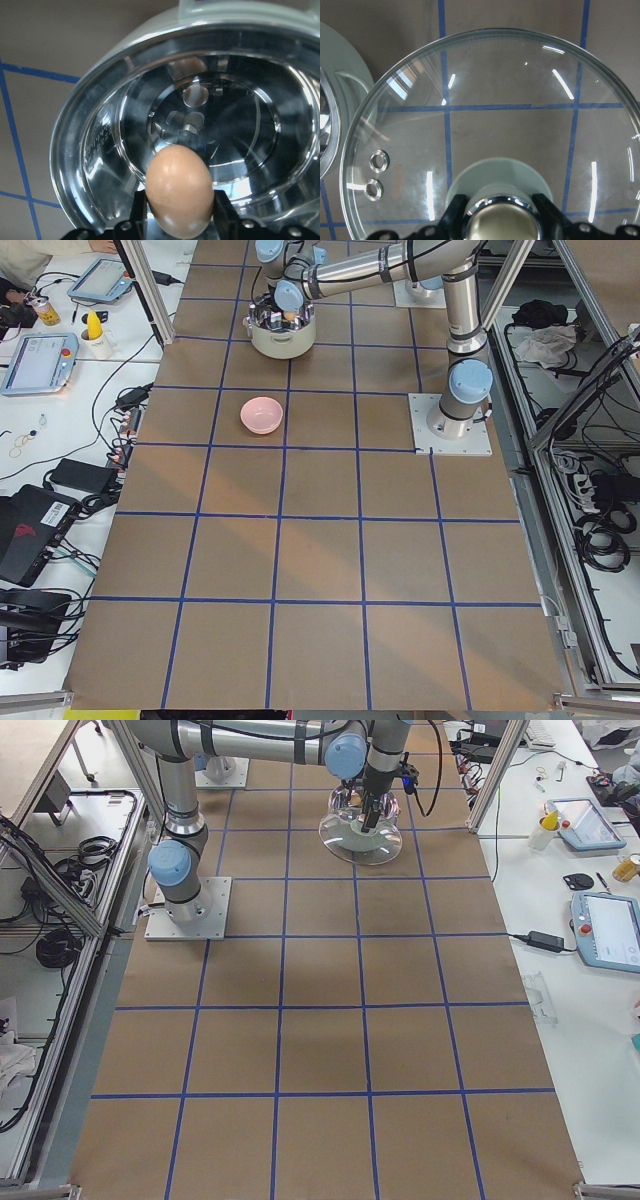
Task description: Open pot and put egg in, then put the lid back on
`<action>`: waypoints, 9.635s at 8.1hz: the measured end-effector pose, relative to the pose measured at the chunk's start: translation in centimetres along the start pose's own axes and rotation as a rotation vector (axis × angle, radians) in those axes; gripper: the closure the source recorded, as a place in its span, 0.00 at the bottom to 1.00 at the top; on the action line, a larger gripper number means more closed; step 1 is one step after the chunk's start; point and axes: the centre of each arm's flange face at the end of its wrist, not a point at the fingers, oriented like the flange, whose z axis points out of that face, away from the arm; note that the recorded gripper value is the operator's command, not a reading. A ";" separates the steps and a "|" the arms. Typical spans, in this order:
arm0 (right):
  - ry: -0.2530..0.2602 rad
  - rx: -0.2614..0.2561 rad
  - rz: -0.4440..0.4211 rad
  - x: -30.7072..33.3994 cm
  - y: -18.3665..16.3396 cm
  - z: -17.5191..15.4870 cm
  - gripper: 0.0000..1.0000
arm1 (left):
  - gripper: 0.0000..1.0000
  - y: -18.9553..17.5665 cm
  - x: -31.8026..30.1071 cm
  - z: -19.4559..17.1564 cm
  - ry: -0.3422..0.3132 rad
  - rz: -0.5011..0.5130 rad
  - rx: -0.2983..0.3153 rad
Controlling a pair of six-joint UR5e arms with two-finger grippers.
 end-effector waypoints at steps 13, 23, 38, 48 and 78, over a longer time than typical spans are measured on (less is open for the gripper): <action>-0.061 0.163 0.092 -9.2 -1.3 -1.3 1.00 | 0.00 -9.0 -1.9 -22.2 0.245 1.419 0.314; -0.184 0.131 0.231 -25.7 -2.7 6.2 1.00 | 0.00 -20.3 -1.3 -25.1 -0.159 1.645 0.476; -0.169 0.121 0.213 -26.1 -2.4 8.9 0.02 | 0.00 -13.1 -3.8 -22.0 -0.154 1.735 0.458; 0.035 0.272 -0.097 -3.9 3.5 -6.9 0.00 | 0.00 -12.8 -4.6 -22.5 -0.153 1.789 0.454; -0.022 0.283 -0.071 -9.4 5.3 -7.3 0.00 | 0.00 -13.1 -4.5 -21.7 -0.169 1.789 0.441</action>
